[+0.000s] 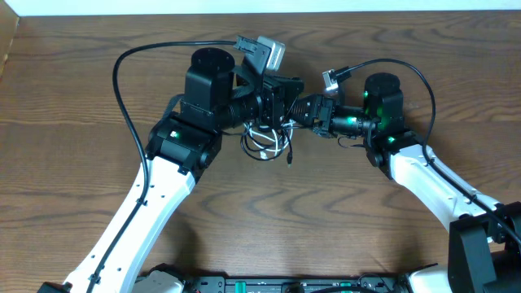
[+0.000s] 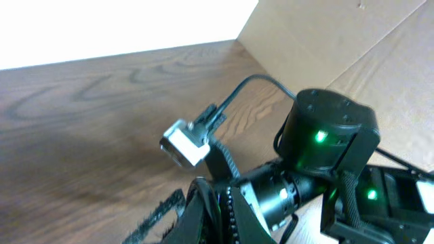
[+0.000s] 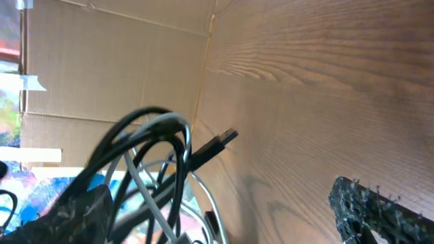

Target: Untangle cables

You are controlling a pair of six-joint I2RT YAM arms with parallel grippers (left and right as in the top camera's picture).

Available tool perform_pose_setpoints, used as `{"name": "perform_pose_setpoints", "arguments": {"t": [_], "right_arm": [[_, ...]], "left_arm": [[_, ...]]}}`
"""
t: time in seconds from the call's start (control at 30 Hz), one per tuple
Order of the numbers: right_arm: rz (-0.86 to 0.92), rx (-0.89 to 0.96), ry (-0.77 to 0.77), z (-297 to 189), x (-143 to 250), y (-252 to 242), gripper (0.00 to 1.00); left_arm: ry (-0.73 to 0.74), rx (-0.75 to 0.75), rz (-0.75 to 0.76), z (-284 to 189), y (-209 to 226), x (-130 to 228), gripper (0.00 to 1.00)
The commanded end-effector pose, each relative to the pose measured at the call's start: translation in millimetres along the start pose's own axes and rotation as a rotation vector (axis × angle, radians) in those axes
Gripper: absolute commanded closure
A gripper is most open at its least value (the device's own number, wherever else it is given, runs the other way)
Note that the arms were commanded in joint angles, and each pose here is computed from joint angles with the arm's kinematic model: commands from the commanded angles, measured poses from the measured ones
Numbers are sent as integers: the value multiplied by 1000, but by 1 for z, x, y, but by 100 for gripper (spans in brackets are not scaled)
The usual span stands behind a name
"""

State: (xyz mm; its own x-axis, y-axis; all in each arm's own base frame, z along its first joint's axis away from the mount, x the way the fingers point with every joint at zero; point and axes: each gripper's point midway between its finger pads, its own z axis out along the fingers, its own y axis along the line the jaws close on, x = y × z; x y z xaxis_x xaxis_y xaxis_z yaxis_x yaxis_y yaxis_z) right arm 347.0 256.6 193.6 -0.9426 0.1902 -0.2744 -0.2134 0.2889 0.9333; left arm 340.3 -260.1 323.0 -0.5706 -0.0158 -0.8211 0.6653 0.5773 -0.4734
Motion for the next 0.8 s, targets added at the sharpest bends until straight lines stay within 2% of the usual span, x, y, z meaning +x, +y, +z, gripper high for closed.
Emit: {"name": "perform_pose_setpoints", "arguments": {"t": [0.0,0.1,0.13,0.17,0.27,0.3,0.6,0.77], "right_arm": [[2,-30,44,2,9,7,1],[0,-32,52,4,11,8,1],[1,-33,54,5,12,9,4],[0,-34,57,5,13,9,16],[-1,-34,57,6,13,9,87],[-1,-34,57,6,13,9,99],[15,-14,30,0,5,2,99],[115,124,-37,-21,-7,-38,99]], "left_arm": [[-58,3,5,-7,-5,-16,92],[-73,8,15,-7,-7,-20,92],[-75,8,13,-7,-7,-21,92],[-77,9,10,-7,-7,-21,92],[-95,17,-7,-8,-9,-26,92],[-101,20,-12,-8,-9,-27,92],[-140,20,1,-12,-9,-38,92],[-164,-7,-3,-22,1,-45,92]]}}
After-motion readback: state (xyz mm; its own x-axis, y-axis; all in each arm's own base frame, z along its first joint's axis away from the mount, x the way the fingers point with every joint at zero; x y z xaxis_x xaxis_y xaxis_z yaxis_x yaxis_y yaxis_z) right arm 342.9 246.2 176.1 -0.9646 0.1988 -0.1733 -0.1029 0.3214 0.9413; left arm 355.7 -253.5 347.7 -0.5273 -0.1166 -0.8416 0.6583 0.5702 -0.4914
